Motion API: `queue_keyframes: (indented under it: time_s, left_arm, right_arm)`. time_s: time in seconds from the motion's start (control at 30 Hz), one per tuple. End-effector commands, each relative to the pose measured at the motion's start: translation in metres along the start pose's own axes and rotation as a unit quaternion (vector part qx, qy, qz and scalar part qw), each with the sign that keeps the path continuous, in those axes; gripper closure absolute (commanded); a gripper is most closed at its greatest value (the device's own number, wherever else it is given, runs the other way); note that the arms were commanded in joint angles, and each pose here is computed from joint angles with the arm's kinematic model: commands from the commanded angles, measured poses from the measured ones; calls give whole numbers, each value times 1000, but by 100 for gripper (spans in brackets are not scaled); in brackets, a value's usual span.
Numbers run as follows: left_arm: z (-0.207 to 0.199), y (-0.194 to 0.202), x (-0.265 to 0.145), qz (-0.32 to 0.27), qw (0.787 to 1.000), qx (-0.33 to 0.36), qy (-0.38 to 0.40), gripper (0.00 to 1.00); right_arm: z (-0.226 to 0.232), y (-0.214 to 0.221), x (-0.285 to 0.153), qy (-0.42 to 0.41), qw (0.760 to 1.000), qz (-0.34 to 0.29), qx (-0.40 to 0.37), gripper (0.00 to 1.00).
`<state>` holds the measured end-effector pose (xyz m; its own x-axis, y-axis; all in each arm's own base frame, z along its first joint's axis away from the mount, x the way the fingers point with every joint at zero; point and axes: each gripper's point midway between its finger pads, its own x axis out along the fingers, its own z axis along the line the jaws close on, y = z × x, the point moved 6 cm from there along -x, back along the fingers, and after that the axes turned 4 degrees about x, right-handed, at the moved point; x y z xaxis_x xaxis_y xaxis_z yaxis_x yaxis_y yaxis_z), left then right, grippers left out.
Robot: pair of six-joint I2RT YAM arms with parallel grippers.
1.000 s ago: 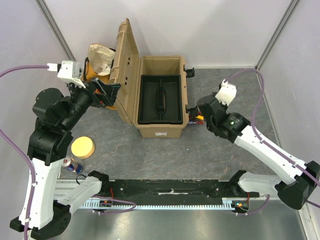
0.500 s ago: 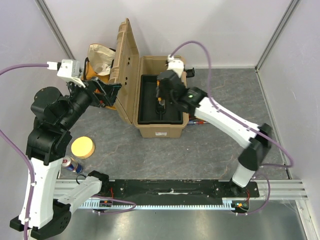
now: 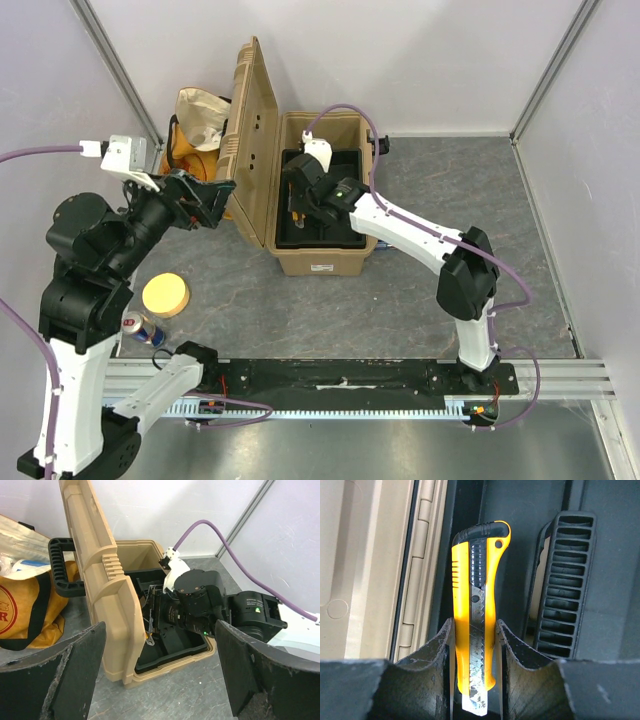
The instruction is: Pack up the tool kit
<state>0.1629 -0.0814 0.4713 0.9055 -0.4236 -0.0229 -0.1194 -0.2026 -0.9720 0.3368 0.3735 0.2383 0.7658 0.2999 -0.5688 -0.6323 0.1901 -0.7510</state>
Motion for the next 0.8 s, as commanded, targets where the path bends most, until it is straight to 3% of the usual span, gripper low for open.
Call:
queue_keyframes:
  time_s: [0.0,0.27,0.57,0.77]
  left_arm:
    - [-1,6,-6,6,1000,-22,1,6]
    - [6,33,0,39,999,-24,-10,9]
    - [23,39,-11,26,998,17,-63,9]
    - [16,32,-18,23,999,11,-46,9]
  right_arm:
    - [20,-9,-2,-22,999,-19,35,95]
    - [10,15,13,17,999,-3,52,86]
    - [10,11,7,19,997,-11,73,48]
    - [15,-14,-21,-7,997,-31,69,46]
